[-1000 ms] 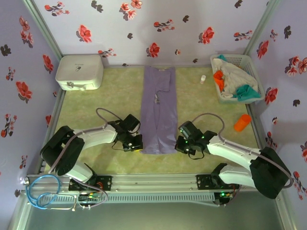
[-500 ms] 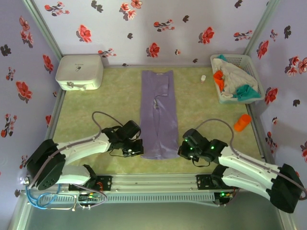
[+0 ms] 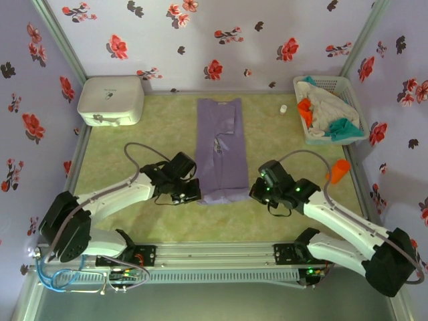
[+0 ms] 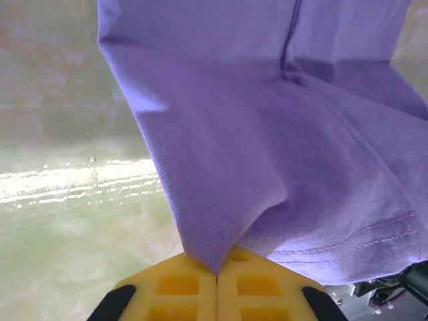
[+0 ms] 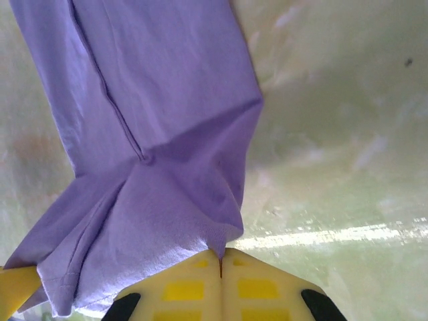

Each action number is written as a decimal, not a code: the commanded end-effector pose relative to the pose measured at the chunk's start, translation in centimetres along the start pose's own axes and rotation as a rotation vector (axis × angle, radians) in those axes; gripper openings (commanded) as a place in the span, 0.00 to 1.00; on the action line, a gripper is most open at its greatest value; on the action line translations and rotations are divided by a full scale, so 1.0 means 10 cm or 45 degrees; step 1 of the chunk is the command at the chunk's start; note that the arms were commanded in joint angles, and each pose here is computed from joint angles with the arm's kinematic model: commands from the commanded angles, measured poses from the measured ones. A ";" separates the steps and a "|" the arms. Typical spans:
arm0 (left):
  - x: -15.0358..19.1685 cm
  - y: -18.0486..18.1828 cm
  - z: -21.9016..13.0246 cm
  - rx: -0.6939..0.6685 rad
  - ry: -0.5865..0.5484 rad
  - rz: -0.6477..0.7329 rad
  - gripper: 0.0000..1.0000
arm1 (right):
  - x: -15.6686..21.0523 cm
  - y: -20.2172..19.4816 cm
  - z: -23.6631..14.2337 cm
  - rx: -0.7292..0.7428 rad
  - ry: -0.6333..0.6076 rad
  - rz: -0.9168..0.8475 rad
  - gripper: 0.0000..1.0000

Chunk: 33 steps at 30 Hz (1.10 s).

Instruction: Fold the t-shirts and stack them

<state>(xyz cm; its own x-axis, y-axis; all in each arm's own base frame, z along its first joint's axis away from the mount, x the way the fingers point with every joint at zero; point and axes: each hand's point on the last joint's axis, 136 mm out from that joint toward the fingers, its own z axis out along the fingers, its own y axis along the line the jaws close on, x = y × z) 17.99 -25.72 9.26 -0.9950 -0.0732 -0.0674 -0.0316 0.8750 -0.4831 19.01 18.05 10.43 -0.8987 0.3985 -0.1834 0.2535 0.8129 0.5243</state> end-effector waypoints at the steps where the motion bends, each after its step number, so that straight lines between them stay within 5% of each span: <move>1: -0.16 -0.02 -0.06 -0.020 -0.015 0.051 0.00 | -0.18 0.23 0.00 -0.061 -0.029 -0.075 0.00; 9: -0.61 -0.03 -0.12 -0.059 -0.027 0.118 0.00 | -0.64 0.60 0.10 -0.080 -0.036 -0.128 0.00; 33: -1.90 -0.25 0.01 0.093 -0.099 0.230 0.00 | -1.70 0.85 0.64 -0.130 -0.041 -0.073 0.00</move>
<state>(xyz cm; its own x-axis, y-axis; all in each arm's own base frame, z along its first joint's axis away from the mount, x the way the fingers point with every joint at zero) 35.86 -25.95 11.14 -0.9785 -0.0041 -0.2063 0.1023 0.8589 -0.5018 37.06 20.23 12.06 -0.8974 0.3843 -0.2167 0.2058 0.7990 0.5650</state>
